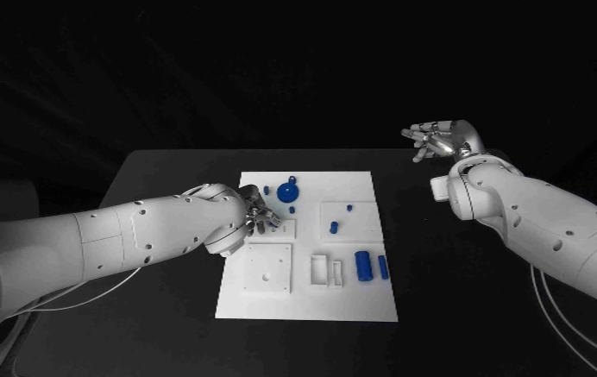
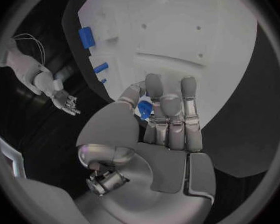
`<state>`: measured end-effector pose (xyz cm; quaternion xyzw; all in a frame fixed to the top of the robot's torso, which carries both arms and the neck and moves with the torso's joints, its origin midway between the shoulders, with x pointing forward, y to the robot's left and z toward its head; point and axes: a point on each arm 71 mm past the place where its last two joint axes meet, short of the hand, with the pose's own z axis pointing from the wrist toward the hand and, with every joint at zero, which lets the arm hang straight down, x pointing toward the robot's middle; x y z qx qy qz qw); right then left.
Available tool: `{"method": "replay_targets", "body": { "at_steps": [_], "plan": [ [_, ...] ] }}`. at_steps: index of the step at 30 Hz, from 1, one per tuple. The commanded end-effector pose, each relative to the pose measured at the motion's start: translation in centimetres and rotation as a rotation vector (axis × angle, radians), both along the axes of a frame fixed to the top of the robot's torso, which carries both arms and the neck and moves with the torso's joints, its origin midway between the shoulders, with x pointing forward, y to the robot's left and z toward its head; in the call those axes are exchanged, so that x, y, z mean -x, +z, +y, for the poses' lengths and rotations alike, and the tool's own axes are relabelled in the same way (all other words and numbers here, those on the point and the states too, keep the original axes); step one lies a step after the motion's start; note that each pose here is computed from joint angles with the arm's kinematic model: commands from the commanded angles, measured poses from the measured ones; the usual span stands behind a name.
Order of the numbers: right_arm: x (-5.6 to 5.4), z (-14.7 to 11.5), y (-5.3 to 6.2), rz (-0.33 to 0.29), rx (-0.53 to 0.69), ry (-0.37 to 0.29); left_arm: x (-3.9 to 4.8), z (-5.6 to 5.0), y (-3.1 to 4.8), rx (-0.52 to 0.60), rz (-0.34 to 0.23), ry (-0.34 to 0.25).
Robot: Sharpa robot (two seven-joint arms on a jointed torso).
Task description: Assemble the parts on the task board
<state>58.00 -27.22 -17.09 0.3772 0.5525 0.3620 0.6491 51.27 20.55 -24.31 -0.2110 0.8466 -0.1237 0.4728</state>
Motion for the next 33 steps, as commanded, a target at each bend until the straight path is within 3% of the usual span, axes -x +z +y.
{"method": "replay_targets", "body": {
  "at_steps": [1,33],
  "plan": [
    [-0.06,0.11,-0.03,0.005,-0.007,0.022,0.19,-0.21,-0.35,-0.022,0.023,-0.030],
    [-0.14,-0.06,-0.26,0.026,-0.004,0.027,0.32,0.48,-0.78,-0.036,0.046,-0.022]
  ]
}}
